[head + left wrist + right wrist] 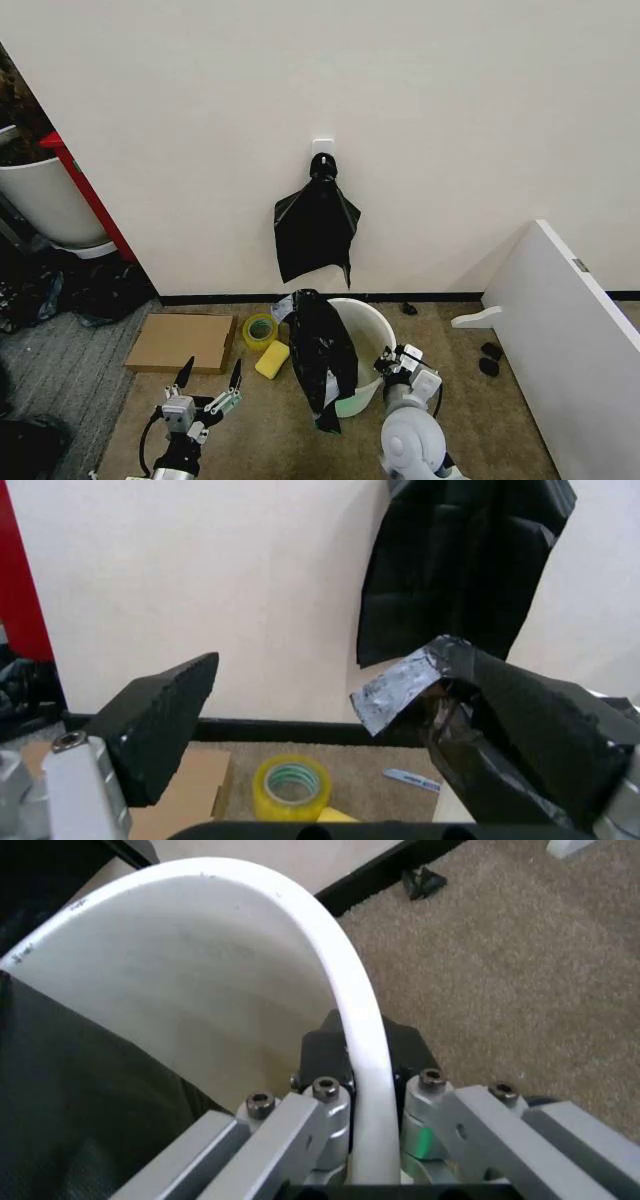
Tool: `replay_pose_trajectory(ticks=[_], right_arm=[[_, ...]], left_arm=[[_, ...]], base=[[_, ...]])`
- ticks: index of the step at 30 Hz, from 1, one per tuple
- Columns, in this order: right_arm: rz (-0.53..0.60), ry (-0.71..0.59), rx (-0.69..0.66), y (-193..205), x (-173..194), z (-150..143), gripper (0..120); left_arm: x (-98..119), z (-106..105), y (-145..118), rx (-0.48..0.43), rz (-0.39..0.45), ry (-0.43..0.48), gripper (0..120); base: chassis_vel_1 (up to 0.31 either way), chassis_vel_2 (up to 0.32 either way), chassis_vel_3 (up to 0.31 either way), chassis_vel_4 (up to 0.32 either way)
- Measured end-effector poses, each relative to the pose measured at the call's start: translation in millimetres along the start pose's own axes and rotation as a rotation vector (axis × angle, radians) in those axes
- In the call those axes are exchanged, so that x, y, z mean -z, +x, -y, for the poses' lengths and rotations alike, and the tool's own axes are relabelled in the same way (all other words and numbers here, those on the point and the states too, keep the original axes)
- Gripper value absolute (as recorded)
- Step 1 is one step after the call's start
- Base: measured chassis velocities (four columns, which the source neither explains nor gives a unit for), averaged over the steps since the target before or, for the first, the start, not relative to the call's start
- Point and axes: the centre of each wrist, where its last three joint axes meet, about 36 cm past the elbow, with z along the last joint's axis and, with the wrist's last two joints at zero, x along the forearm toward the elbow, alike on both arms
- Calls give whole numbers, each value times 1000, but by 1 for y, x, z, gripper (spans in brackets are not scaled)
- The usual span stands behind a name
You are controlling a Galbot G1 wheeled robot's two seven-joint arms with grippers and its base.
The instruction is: Place the garbage bag over the trash bin.
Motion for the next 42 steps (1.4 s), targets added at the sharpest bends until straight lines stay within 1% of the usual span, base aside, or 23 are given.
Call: replay_pose_trajectory(ticks=[2, 3, 4, 5, 7, 12, 13, 16, 18, 19, 20, 21, 22, 23, 24, 25, 26, 27, 30, 32, 34, 37, 42], right_arm=[[6, 12, 11, 3, -1, 2, 12], [18, 24, 20, 6, 0, 4, 19], [25, 30, 24, 7, 1, 5, 22], [25, 30, 24, 7, 1, 5, 22], [61, 56, 30, 10, 5, 9, 32], [129, 104, 18, 24, 19, 22, 52], [129, 104, 18, 24, 19, 22, 52], [227, 187, 66, 42, 30, 33, 63], [277, 239, 192, 56, 40, 42, 71], [277, 239, 192, 56, 40, 42, 71], [276, 255, 279, 64, 46, 45, 77], [258, 280, 414, 75, 53, 49, 80], [236, 316, 511, 81, 58, 50, 84], [230, 337, 546, 83, 60, 49, 86], [208, 410, 636, 88, 64, 47, 92], [186, 466, 690, 89, 67, 43, 97], [156, 505, 730, 91, 70, 38, 98], [156, 505, 730, 91, 70, 38, 98], [39, 547, 791, 89, 74, 21, 100], [4, 573, 792, 81, 70, 13, 100], [-4, 587, 787, 78, 68, 10, 100], [-24, 672, 757, 60, 50, -3, 100], [-9, 695, 733, 42, 35, -9, 98]], left_arm=[[0, 1, 0, 2, 0, 2, 100], [0, 2, 1, 1, 0, 4, 100], [0, 2, 1, 0, 0, 4, 100], [0, 2, 1, 0, 0, 4, 100], [0, 2, 1, -2, 1, 4, 100], [-1, 4, 1, -7, 1, 6, 100], [-1, 4, 1, -7, 1, 6, 100], [-2, 6, 3, -13, -3, 8, 100], [-3, 9, 4, -21, -9, 8, 100], [-3, 9, 4, -21, -9, 8, 100], [-3, 10, 4, -25, -12, 8, 100], [-4, 12, 5, -31, -15, 6, 100], [-4, 14, 5, -36, -19, 5, 100], [-5, 14, 5, -38, -21, 5, 100], [-5, 16, 6, -44, -25, 6, 100], [-5, 18, 6, -49, -27, 5, 100], [-5, 20, 7, -54, -28, 3, 100], [-5, 20, 7, -54, -28, 3, 100], [-6, 23, 9, -63, -29, -4, 100], [-7, 24, 12, -62, -32, -3, 100], [-7, 25, 14, -61, -34, -2, 100], [-8, 26, 18, -55, -35, 1, 100], [-8, 26, 17, -53, -31, 5, 100]], base=[[0, 0, 0, 0], [0, 0, 0, 0], [0, 0, 0, 0], [0, 0, 0, 0], [0, 0, 0, 0], [0, 0, 0, 0], [0, 0, 0, 0], [0, 0, 0, 0], [0, 0, 0, 0], [0, 0, 0, 0], [0, 0, 0, 0], [0, 0, 0, 0], [0, 0, 0, 0], [0, 0, 0, 0], [0, 0, 0, 0], [0, 0, 0, 0], [0, 0, 0, 0], [0, 0, 0, 0], [0, 0, 0, 0], [0, 0, 0, 0], [0, 0, 0, 0], [0, 0, 0, 0], [0, 0, 0, 0]])
